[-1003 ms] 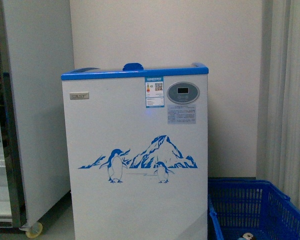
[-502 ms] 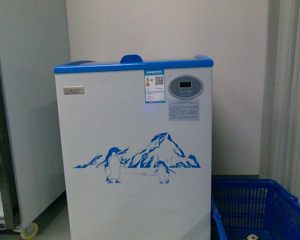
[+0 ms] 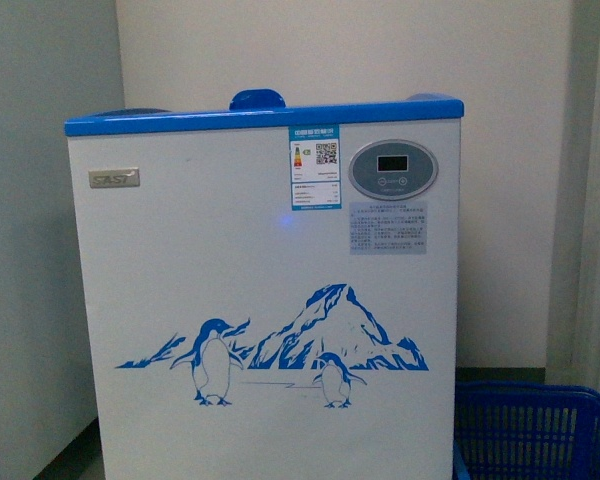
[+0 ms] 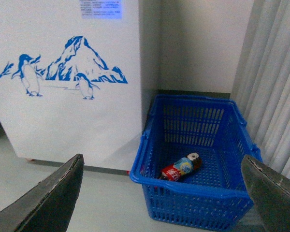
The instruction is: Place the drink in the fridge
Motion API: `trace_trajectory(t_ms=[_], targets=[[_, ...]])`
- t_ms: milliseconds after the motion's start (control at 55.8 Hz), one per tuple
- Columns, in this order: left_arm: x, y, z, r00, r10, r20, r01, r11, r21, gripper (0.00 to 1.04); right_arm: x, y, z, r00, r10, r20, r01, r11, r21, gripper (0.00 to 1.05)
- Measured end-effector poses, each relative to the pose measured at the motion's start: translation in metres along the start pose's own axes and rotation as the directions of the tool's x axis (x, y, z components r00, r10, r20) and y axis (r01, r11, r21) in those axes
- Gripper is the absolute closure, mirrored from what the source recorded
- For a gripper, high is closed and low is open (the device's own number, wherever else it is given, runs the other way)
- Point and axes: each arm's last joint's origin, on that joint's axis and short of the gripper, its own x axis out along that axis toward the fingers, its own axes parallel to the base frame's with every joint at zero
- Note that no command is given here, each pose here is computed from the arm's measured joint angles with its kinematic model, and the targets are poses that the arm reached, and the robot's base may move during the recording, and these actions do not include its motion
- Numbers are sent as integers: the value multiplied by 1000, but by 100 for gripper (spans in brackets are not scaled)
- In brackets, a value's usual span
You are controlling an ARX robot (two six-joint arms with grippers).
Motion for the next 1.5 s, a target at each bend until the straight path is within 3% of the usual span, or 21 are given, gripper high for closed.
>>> trace_trajectory(t_ms=[967, 1003, 1021, 1075, 1111, 1182, 1397, 1505], targets=[[0, 0, 0, 1000, 0, 0, 0, 1000, 0, 8, 0, 0, 0, 1000, 0, -1, 0, 1000, 0, 7], [0, 0, 0, 1000, 0, 0, 0, 1000, 0, 8, 1, 0, -1, 999, -22, -24, 22, 1000, 17, 7], [0, 0, 0, 1000, 0, 0, 0, 1000, 0, 8, 1, 0, -1, 993, -78, -89, 83, 996, 43, 7], [0, 0, 0, 1000, 0, 0, 0, 1000, 0, 8, 2, 0, 4, 931, -209, -298, 242, 967, 77, 7], [0, 0, 0, 1000, 0, 0, 0, 1000, 0, 8, 7, -2, 6, 841, -305, -446, 367, 929, 57, 7], [0, 0, 0, 1000, 0, -1, 0, 1000, 0, 8, 26, -6, -1, 704, -392, -591, 517, 855, 48, 7], [0, 0, 0, 1000, 0, -1, 0, 1000, 0, 8, 104, -32, -17, 538, -430, -725, 682, 727, 76, 7], [0, 0, 0, 1000, 0, -1, 0, 1000, 0, 8, 155, -46, -59, 409, -436, -802, 742, 670, 14, 7]])
